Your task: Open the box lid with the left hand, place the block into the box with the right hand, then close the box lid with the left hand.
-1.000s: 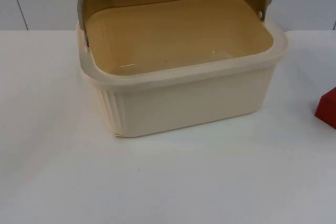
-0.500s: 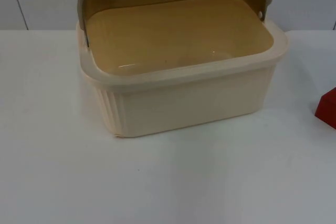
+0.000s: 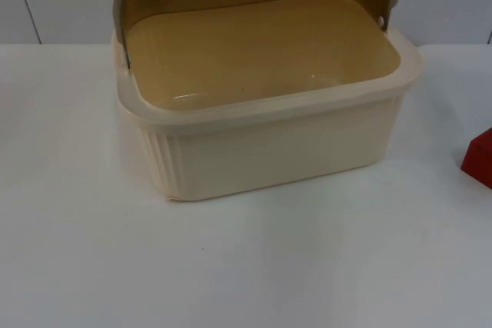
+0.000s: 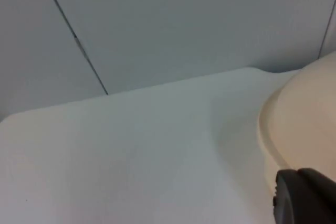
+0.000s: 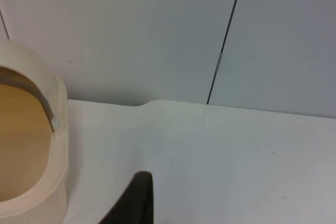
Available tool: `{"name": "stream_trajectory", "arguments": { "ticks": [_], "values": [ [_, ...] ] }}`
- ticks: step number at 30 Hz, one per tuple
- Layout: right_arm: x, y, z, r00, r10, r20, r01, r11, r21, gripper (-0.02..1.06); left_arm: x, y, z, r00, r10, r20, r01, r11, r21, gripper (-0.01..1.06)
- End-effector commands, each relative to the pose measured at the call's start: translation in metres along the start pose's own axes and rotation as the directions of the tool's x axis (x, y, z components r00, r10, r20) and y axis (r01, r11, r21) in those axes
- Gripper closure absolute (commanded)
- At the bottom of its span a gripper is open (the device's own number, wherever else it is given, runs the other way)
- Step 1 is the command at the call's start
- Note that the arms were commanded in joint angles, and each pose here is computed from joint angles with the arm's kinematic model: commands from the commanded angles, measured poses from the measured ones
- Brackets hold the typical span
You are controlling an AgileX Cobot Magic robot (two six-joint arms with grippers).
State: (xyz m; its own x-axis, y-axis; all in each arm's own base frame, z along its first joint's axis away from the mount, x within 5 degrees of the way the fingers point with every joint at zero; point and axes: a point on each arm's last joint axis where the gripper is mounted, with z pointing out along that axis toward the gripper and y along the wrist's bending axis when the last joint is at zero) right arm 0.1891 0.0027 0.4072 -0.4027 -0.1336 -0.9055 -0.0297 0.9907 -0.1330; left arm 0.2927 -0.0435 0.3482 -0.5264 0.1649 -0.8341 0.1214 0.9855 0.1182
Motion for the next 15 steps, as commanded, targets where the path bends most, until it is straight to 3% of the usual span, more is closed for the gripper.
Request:
{"name": "stream_trajectory", "arguments": {
  "ticks": [1,9,11,12,13,14,15],
  "values": [
    [-0.0023,0.0004,-0.0016,1.000,-0.007,0.009,0.007,1.000,-0.002,-0.01,-0.0025,-0.0016,-0.0046,1.000,-0.017,0.022,0.017,1.000,0.012,1.05],
    [-0.0023,0.0004,-0.0016,1.000,-0.007,0.009,0.007,1.000,-0.002,-0.01,-0.0061,0.0011,-0.0045,0.998,-0.029,0.063,0.029,1.000,0.001,1.04],
    [-0.0023,0.0004,-0.0016,1.000,-0.007,0.009,0.007,1.000,-0.002,-0.01,-0.0057,0.0042,-0.0027,0.998,-0.008,0.066,0.009,1.000,-0.014,0.85],
    [-0.0023,0.0004,-0.0016,1.000,-0.007,0.009,0.007,1.000,-0.002,-0.01,-0.0047,0.0050,-0.0010,0.998,-0.007,0.058,0.008,1.000,-0.019,0.63],
    [-0.0023,0.0004,-0.0016,1.000,-0.007,0.009,0.007,1.000,-0.002,-0.01,-0.0047,0.0050,-0.0010,0.998,-0.007,0.058,0.008,1.000,-0.019,0.63],
    [-0.0023,0.0004,-0.0016,1.000,-0.007,0.009,0.007,1.000,-0.002,-0.01,-0.0040,0.0074,-0.0002,0.998,-0.035,0.053,0.036,0.999,-0.024,0.39],
    [-0.0023,0.0004,-0.0016,1.000,-0.007,0.009,0.007,1.000,-0.002,-0.01,-0.0025,0.0078,-0.0001,0.998,-0.054,0.037,0.055,0.998,-0.028,0.07]
  ]
}}
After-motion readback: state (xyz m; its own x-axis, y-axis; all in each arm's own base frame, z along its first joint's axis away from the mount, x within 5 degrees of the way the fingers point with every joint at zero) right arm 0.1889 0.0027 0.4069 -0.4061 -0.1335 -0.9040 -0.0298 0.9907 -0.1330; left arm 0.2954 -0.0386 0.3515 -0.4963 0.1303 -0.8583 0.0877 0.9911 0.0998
